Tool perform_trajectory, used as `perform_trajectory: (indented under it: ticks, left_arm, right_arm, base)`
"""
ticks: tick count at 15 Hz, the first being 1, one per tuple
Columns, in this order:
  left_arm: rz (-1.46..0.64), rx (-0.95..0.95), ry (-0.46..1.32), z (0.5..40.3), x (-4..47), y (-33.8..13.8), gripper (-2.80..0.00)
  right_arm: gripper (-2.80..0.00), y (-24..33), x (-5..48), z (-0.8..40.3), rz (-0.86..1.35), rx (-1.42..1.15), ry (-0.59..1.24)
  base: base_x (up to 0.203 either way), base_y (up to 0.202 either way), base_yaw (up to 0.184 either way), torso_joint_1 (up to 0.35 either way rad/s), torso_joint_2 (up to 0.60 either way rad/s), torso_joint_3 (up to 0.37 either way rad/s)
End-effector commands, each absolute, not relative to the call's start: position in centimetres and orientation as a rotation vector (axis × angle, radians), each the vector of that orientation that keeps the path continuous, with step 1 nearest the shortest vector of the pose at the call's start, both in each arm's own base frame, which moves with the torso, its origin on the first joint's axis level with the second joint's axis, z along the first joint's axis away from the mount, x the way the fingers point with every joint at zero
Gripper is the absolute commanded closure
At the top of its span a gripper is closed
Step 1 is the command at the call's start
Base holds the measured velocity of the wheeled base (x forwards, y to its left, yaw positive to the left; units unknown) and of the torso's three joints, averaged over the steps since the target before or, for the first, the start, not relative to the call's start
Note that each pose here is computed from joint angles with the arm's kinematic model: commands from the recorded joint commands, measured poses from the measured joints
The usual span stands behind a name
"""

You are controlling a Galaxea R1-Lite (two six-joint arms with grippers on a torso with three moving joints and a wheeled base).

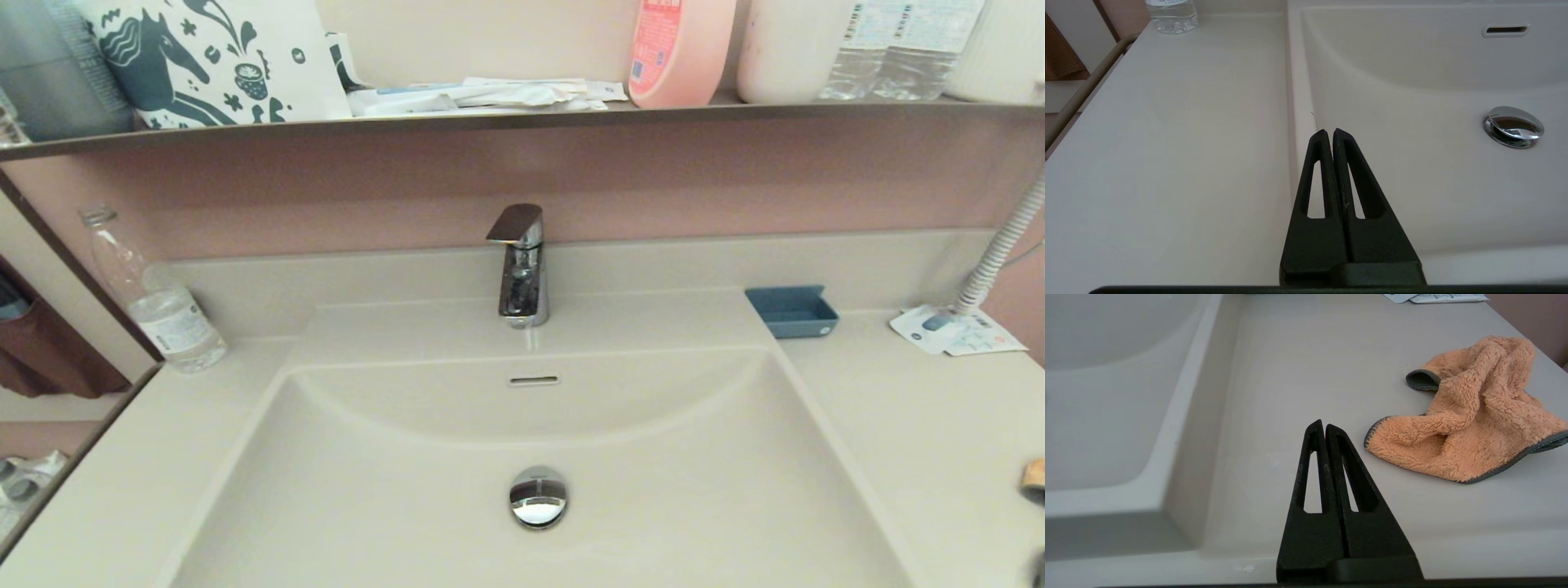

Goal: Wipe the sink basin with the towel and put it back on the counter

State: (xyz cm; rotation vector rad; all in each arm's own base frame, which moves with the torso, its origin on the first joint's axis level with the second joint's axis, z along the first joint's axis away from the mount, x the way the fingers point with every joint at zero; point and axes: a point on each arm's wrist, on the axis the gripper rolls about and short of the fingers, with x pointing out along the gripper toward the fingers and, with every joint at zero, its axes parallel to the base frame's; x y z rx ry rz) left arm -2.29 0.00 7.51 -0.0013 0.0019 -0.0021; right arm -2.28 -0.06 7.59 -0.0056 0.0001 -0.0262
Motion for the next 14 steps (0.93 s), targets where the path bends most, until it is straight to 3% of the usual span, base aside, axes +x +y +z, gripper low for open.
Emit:
perform_trajectory:
  ticks: [1,14]
  left_arm:
    - [-0.002,-0.002,0.003,7.52,-2.28,-0.01,0.0]
    - [0.0,-0.002,0.003,7.52,-2.28,-0.01,0.0]
  right_arm:
    - [0.0,-0.07,-2.27,7.55,-0.026,-0.002,0.002]
    - [0.0,-0.07,-2.27,7.57,-0.028,0.026,0.0]
  base:
    - [0.0,0.0,0.0,0.0,0.0,0.0]
    - [0.0,0.0,0.0,0.0,0.0,0.0]
